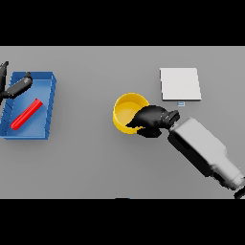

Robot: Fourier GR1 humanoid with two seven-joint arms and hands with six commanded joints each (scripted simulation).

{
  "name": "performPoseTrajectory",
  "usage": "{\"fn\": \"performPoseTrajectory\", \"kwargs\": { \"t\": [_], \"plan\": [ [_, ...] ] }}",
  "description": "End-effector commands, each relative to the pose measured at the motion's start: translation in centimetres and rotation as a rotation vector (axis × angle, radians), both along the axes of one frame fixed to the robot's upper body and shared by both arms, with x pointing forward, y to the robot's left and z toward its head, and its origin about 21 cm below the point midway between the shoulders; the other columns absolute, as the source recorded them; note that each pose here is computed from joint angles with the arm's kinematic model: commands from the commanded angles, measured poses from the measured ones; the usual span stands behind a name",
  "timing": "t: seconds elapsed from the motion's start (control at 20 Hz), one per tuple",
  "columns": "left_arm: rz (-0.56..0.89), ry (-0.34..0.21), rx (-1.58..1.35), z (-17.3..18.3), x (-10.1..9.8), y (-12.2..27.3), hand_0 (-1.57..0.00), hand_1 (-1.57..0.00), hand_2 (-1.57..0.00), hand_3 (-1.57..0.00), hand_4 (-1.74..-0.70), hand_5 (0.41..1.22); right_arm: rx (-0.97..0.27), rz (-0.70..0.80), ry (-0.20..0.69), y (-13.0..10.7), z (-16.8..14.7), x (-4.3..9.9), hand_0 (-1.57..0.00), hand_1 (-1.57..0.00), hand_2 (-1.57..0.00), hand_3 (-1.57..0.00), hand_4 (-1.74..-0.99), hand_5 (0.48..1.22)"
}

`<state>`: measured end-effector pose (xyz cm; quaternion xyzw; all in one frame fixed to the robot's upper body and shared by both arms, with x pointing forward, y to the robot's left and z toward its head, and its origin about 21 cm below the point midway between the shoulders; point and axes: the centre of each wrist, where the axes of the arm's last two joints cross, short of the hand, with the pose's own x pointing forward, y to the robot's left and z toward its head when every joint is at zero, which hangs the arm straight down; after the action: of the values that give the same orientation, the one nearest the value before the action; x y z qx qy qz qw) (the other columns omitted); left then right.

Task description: Pick up the red beaker and tilt it to pour out 1 green nut into yellow bowl. Pick up the yellow bowl and place it on the metallic measuring scale.

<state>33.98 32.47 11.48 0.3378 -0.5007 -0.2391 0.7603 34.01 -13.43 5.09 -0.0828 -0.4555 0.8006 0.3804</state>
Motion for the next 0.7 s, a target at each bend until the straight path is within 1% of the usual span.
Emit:
{"fn": "performPoseTrajectory", "kwargs": {
  "t": [0.0,0.1,0.15,0.2,0.3,0.35,0.45,0.5,0.55,0.65],
  "plan": [
    [0.0,0.003,-0.003,0.0,0.0,-0.1,0.0,0.0,0.0,0.0,-0.8,0.726,-0.002,-0.006,0.001,-0.1,0.0,0.0,-1.43,-1.42,-1.35,-1.16,-1.694,1.187],
    [-0.005,0.002,-0.002,-0.1,-0.2,-0.1,0.0,0.0,0.0,0.0,-0.81,0.724,-0.001,-0.012,-0.004,-0.1,0.2,-0.3,-1.48,-1.47,-1.42,-1.18,-1.711,1.199],
    [-0.006,-0.001,0.0,0.2,0.0,-0.1,0.0,0.0,0.0,0.0,-0.81,0.725,-0.001,-0.005,-0.007,-0.5,0.4,-0.1,-1.5,-1.49,-1.45,-1.18,-1.717,1.203],
    [-0.007,-0.005,0.005,0.2,0.1,-0.3,0.0,0.0,0.0,0.0,-0.8,0.725,-0.006,-0.017,-0.021,-0.4,1.0,0.2,-1.51,-1.51,-1.45,-1.19,-1.722,1.207],
    [-0.002,-0.006,0.01,0.5,-0.1,0.0,0.0,0.0,0.0,0.0,-0.8,0.724,0.018,-0.017,-0.021,-0.8,2.0,-0.3,-1.53,-1.53,-1.49,-1.19,-1.729,1.212],
    [-0.005,-0.004,0.003,0.3,-0.3,0.1,0.0,0.0,0.0,0.0,-0.8,0.723,0.022,-0.017,-0.03,-1.0,2.9,0.1,-1.54,-1.54,-1.47,-1.27,-1.731,1.214],
    [-0.003,0.013,0.012,-0.2,-0.3,-0.1,0.0,0.0,0.0,0.0,-0.8,0.721,0.025,-0.018,-0.052,-1.1,5.0,0.2,-1.55,-1.55,-1.51,-1.38,-1.731,1.216],
    [-0.005,0.009,0.009,0.3,-0.1,-0.3,0.0,0.0,0.0,0.0,-0.8,0.719,0.018,-0.02,-0.07,-1.3,5.9,0.0,-1.56,-1.55,-1.52,-1.36,-1.73,1.217],
    [-0.008,0.008,0.005,0.3,-0.2,-0.5,0.0,0.0,0.0,0.0,-0.8,0.719,0.012,-0.037,-0.083,-1.2,6.8,0.1,-1.56,-1.56,-1.53,-1.35,-1.728,1.218],
    [-0.018,-0.003,0.009,0.3,-0.3,-0.3,0.0,0.0,0.0,0.0,-0.8,0.722,0.0,-0.06,-0.11,-1.8,7.9,0.0,-1.56,-1.56,-1.54,-1.31,-1.724,1.219]
  ]
}}
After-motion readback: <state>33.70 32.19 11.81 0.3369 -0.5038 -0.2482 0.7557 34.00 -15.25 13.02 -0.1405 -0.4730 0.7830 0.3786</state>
